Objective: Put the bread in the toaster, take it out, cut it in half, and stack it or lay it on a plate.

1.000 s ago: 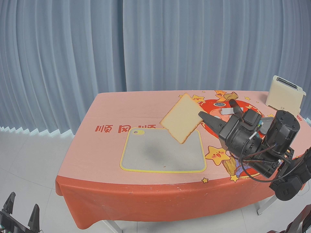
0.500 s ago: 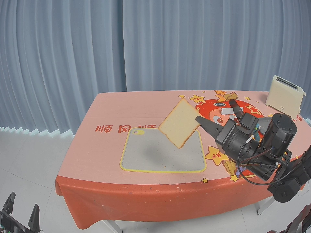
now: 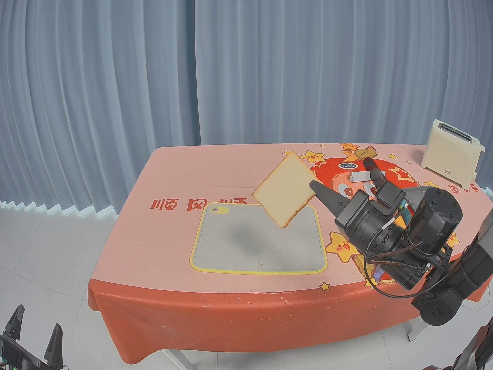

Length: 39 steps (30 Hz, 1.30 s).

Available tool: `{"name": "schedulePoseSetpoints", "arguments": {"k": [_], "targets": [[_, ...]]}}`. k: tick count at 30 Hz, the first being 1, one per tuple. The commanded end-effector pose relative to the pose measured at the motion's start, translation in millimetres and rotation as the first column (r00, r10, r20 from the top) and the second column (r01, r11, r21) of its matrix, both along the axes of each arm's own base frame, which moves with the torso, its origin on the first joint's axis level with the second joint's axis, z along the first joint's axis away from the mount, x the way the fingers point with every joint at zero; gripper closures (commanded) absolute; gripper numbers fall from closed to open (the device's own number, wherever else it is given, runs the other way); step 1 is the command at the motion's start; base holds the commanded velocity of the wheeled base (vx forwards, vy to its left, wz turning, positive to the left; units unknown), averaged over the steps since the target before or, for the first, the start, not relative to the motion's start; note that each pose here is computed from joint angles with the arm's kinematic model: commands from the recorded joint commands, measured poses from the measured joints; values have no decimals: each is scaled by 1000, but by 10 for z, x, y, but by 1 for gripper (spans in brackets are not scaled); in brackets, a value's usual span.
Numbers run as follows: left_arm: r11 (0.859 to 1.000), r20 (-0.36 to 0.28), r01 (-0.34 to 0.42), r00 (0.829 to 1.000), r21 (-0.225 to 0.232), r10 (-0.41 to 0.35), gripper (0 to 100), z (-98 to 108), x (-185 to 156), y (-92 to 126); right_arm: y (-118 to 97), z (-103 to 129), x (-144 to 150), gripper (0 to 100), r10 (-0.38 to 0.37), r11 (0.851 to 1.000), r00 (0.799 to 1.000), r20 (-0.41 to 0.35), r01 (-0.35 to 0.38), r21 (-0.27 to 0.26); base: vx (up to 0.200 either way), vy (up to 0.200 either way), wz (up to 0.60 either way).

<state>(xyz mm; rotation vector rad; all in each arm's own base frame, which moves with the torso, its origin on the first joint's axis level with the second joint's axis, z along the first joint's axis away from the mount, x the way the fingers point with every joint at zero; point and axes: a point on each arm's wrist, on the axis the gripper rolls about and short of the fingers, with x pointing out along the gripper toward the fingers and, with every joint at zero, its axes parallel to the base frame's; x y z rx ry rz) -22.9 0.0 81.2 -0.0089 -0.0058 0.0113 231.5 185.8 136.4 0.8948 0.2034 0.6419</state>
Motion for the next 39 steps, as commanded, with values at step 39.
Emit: {"name": "schedulePoseSetpoints", "arguments": {"k": [39], "targets": [[1000,-1,-1,1000,0,1,0,-52,1,0,181,-382,56,100,-33,998,998,-55,30,-62,0,0,0]]}}
